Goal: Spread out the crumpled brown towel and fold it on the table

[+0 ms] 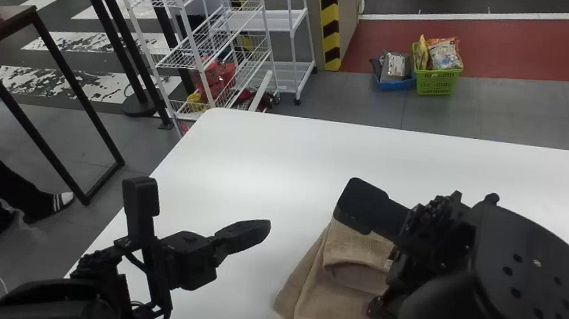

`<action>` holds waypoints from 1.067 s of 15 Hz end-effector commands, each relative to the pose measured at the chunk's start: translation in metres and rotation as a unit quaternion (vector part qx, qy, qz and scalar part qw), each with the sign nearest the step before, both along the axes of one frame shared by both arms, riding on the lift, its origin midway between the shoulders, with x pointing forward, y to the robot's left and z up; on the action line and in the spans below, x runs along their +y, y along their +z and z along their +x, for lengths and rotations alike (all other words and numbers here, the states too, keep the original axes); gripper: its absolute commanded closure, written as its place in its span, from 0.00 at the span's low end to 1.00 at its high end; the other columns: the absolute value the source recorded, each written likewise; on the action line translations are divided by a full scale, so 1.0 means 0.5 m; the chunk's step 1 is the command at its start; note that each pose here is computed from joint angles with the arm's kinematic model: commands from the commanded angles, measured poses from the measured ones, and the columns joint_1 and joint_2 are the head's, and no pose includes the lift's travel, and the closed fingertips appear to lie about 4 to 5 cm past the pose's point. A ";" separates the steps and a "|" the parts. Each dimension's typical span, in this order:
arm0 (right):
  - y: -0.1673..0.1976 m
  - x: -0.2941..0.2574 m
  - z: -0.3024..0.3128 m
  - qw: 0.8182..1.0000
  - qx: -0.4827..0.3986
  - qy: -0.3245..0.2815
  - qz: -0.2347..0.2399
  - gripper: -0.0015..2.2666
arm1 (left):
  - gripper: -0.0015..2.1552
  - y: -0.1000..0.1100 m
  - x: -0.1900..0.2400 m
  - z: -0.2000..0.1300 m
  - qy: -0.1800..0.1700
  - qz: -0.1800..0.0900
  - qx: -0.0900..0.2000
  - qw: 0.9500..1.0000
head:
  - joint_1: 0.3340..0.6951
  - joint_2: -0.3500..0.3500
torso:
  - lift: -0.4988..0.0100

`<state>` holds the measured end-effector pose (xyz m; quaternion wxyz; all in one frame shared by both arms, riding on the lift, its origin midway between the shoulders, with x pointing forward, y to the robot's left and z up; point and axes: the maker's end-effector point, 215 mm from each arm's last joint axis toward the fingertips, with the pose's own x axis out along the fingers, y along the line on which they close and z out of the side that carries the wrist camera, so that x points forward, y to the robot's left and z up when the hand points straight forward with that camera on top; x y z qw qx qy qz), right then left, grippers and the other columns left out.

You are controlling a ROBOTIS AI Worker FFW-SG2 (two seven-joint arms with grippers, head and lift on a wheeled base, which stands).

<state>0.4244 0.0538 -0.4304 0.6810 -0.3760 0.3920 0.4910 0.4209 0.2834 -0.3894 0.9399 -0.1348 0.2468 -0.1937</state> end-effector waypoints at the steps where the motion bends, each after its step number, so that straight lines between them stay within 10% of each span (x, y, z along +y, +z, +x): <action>1: 0.008 0.005 -0.002 1.000 -0.001 0.003 0.003 0.18 | 0.90 0.000 -0.001 -0.001 0.000 -0.001 0.001 1.000 | 1.00 1.00 | 0.73; 16: 0.012 0.022 0.004 0.996 -0.048 0.063 -0.026 0.18 | 0.90 -0.001 0.002 -0.001 0.002 -0.001 0.001 1.000 | 1.00 1.00 | 0.73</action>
